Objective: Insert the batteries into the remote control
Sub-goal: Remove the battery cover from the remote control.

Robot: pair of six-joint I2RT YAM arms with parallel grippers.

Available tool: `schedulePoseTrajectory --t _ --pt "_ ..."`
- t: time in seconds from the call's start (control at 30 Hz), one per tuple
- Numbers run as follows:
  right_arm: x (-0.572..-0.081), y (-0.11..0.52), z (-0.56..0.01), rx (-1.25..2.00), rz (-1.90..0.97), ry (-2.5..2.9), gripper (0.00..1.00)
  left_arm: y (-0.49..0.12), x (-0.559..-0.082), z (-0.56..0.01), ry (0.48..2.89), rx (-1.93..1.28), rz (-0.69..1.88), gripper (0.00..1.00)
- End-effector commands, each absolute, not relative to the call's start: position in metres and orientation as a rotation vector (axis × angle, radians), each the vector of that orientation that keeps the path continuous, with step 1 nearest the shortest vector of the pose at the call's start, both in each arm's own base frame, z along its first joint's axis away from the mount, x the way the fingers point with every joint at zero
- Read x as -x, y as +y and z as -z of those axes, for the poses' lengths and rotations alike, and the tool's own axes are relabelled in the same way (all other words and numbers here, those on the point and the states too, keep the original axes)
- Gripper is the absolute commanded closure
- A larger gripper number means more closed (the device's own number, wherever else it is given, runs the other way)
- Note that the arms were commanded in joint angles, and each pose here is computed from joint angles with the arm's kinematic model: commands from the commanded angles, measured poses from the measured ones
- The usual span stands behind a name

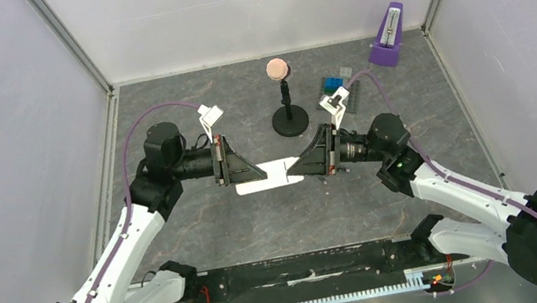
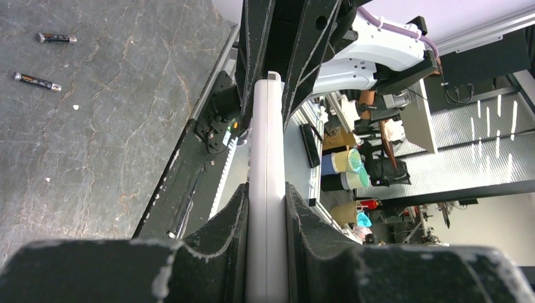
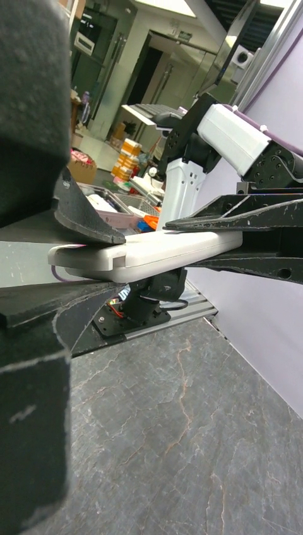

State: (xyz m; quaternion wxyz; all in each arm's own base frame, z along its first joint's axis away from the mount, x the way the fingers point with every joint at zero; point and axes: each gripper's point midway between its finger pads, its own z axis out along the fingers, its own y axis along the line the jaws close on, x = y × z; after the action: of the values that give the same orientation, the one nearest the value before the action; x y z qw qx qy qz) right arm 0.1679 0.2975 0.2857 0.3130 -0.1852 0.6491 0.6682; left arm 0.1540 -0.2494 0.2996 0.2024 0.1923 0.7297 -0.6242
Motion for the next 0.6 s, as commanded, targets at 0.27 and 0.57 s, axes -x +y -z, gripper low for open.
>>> schedulePoseTrajectory --t 0.27,0.57 --pt "-0.215 0.294 -0.266 0.187 -1.637 1.827 0.8 -0.241 -0.161 -0.3 2.123 -0.473 1.636 0.98" --pt "-0.234 0.3 -0.254 0.197 -1.537 1.901 0.73 -0.231 -0.172 -0.275 2.219 -0.447 1.454 0.98"
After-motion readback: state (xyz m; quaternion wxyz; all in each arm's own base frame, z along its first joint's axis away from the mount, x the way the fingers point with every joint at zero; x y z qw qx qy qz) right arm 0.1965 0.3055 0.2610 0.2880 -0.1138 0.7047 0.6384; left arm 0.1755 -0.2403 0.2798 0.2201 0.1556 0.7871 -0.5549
